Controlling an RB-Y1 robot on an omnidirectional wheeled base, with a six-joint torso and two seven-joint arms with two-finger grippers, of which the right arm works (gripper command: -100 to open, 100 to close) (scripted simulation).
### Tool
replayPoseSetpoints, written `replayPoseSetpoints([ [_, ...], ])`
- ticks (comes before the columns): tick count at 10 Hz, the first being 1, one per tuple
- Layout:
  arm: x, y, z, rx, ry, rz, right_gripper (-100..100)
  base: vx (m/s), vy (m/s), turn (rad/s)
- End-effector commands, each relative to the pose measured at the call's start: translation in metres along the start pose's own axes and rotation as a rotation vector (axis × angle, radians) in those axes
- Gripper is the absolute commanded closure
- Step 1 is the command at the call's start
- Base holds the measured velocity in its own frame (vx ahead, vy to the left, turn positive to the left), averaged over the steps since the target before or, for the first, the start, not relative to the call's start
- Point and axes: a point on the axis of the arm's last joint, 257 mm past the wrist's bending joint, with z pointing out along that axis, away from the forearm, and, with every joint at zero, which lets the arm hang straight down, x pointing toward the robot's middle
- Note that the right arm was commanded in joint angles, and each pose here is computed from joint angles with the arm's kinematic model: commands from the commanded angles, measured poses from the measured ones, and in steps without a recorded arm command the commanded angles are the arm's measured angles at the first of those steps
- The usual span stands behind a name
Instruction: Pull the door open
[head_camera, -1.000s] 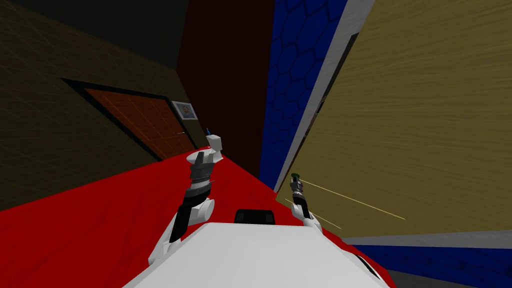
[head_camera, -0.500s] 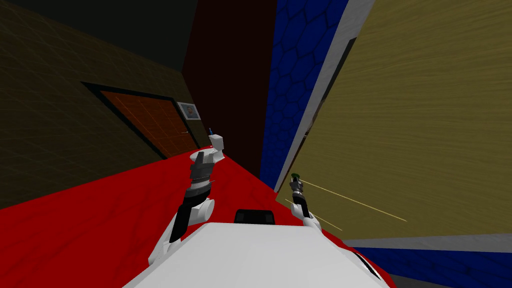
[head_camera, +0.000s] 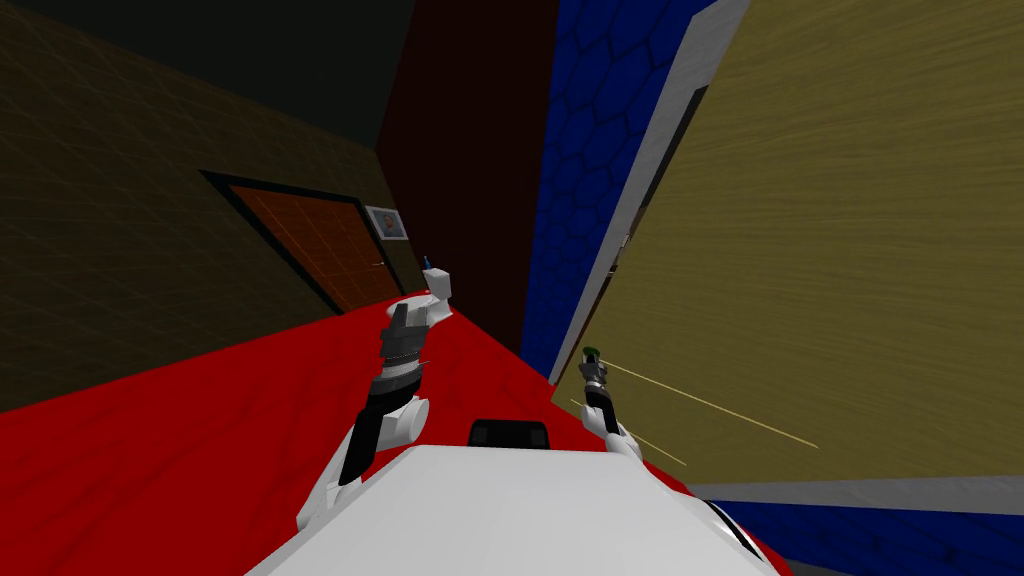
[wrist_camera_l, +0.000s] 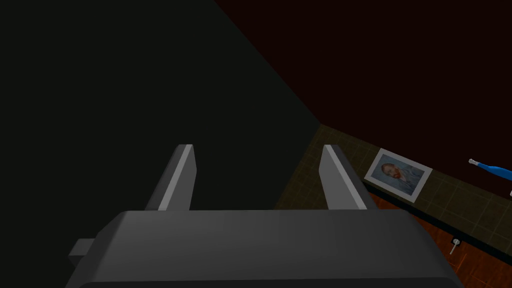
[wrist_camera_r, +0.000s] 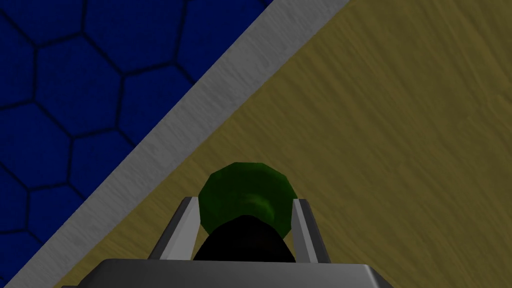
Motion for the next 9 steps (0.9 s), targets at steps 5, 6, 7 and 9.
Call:
replayPoseSetpoints([
  [5,-0.0063,-0.0034,-0.0037,0.001,-0.025,0.154,100,-0.042,-0.010,0.046],
  [6,-0.0070,-0.0029,-0.0034,-0.002,-0.029,0.201,100,-0.034,-0.007,0.043],
  [7,-0.0076,-0.0025,-0.0031,-0.006,-0.032,0.233,100,-0.052,-0.019,0.067],
  [9,-0.0081,-0.0021,-0.0029,-0.010,-0.035,0.286,100,-0.034,-0.017,0.040],
])
